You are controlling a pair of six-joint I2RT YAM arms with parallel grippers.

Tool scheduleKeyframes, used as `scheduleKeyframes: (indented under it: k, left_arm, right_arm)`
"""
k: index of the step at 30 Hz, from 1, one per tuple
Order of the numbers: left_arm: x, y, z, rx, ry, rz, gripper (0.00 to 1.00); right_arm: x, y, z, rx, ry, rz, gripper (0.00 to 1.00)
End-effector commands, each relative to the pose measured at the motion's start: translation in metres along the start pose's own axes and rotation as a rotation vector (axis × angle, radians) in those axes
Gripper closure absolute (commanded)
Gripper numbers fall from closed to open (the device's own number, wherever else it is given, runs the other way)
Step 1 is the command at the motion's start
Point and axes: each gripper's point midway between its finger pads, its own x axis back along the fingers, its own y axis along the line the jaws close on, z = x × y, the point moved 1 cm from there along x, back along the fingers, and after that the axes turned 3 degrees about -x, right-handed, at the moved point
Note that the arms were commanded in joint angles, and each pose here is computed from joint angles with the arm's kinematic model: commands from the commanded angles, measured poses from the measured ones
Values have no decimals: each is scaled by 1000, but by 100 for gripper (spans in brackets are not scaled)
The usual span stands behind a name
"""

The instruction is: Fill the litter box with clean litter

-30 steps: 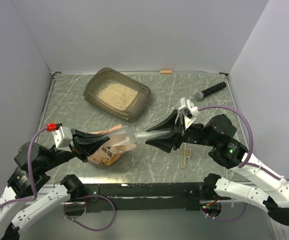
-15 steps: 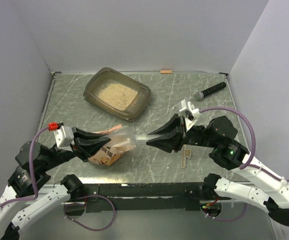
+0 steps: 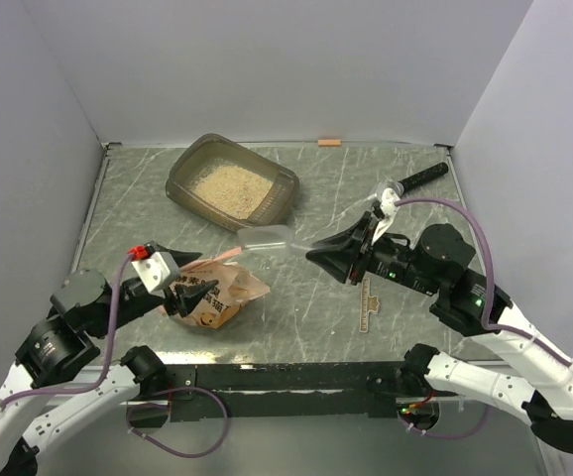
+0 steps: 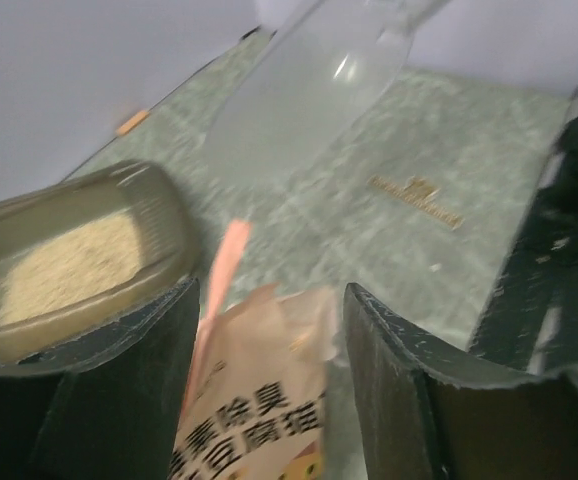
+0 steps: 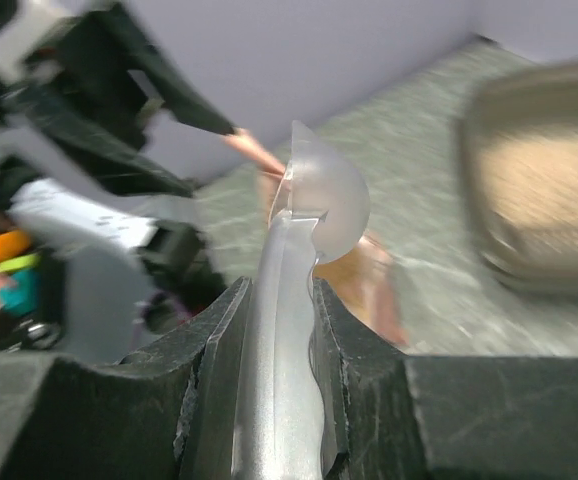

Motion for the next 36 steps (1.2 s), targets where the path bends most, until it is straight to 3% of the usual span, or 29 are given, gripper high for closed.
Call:
scheduleKeyframes:
  k: [1,9,14,24,27,28,31,36]
  left_arm:
    - [4,33,21,-150,147,-150,36]
    - [-10,55,48,-263,263,-223,27]
    - [-18,61,55,-327,321,-217,24]
    - [-25,41,97,-277,504,-67,26]
    - [-21,37,112,-237,572,-54,53]
    - [-20,36,115,-229,587,-57,74]
    - [-18,34,126,-221,605,-56,99]
    - [-13,31,127,-194,593,-65,99]
  right_arm:
    - [23,-32,-8,26,15,227,100]
    - [34,-44,38,-48,197,266,100]
    - [37,-39,54,-68,220,215,100]
    - [31,-36,73,-127,274,167,100]
    - [26,-34,70,-150,275,151,100]
    - [22,-33,72,-165,291,139,100]
    - [12,-30,74,-204,306,101,100]
    - [-7,-30,75,-253,306,75,100]
